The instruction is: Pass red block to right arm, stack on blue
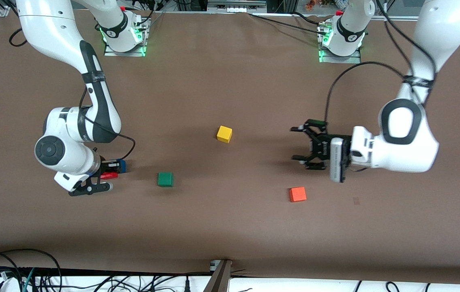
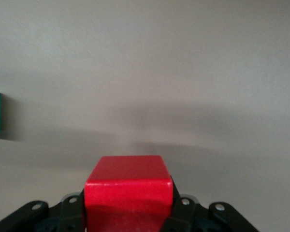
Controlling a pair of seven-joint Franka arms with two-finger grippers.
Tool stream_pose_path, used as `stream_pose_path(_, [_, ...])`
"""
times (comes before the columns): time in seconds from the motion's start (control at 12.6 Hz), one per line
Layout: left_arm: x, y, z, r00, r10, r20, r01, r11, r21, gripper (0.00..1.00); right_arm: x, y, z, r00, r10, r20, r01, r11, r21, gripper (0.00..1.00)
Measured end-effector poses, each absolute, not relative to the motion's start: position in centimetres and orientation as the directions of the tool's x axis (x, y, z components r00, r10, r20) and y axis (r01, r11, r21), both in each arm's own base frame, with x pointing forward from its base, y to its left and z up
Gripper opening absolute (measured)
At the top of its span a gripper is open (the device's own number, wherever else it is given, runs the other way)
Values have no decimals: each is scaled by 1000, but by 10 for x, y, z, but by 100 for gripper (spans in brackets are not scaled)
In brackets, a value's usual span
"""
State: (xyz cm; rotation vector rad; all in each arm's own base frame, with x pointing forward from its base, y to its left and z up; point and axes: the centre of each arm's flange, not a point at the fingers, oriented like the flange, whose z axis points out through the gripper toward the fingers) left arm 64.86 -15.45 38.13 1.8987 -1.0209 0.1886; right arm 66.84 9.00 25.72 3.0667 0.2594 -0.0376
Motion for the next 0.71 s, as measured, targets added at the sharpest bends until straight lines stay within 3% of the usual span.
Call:
stream_pose_path(0.4, [623, -99, 505, 695, -708, 121, -657, -558, 507, 100, 632, 76, 234, 991, 130, -10, 130, -990, 58, 56])
stream_pose_path(0.71, [616, -70, 553, 754, -653, -71, -598, -727, 337, 100, 626, 75, 233, 993, 121, 9, 120, -991, 57, 56])
